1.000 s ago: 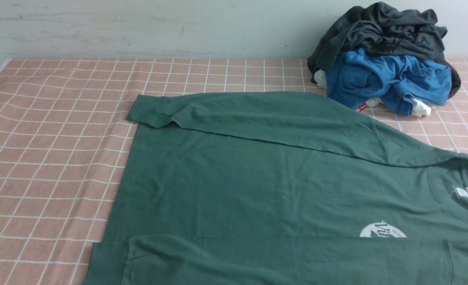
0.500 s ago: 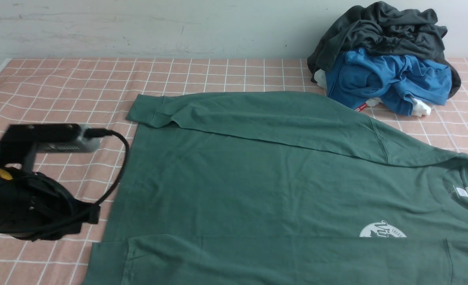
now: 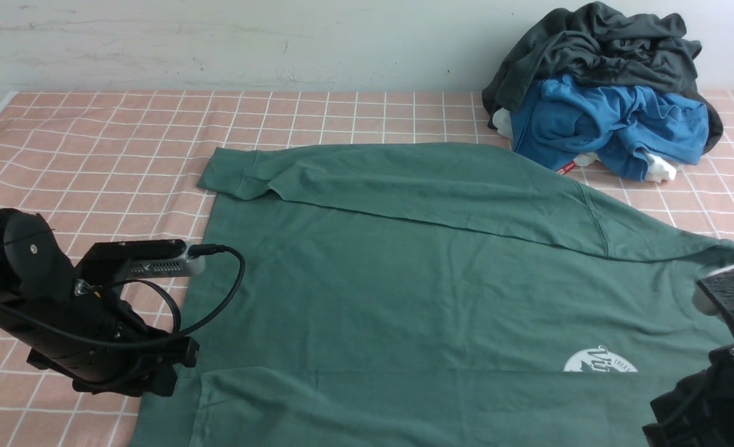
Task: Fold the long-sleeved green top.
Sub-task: Use the left arm to clamp the cuff closest to it
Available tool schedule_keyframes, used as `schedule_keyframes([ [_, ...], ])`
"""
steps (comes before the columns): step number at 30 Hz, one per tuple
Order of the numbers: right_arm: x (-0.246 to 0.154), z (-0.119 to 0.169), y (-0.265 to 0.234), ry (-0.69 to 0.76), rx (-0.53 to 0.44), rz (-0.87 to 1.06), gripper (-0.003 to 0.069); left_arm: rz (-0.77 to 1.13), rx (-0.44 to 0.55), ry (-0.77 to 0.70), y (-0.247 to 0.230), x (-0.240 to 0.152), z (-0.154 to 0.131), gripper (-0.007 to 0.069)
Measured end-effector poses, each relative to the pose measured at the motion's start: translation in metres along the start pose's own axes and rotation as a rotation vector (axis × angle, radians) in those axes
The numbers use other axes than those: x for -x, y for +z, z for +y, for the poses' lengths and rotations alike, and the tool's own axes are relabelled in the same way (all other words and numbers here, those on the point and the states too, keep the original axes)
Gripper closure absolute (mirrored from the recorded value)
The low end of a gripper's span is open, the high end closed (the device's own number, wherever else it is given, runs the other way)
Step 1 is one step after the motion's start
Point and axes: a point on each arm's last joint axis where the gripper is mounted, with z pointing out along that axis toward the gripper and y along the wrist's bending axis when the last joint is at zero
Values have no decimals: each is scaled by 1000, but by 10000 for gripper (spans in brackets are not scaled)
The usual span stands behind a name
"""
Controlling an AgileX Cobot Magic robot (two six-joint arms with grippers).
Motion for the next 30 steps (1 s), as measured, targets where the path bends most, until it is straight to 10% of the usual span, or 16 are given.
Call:
schedule_keyframes([
  [19,1,2,0,20,24,-13,673,23,30,-14,11,1,4,393],
  [30,2,3,0,32,34,-20,673,-8,15,15,0,15,0,618],
])
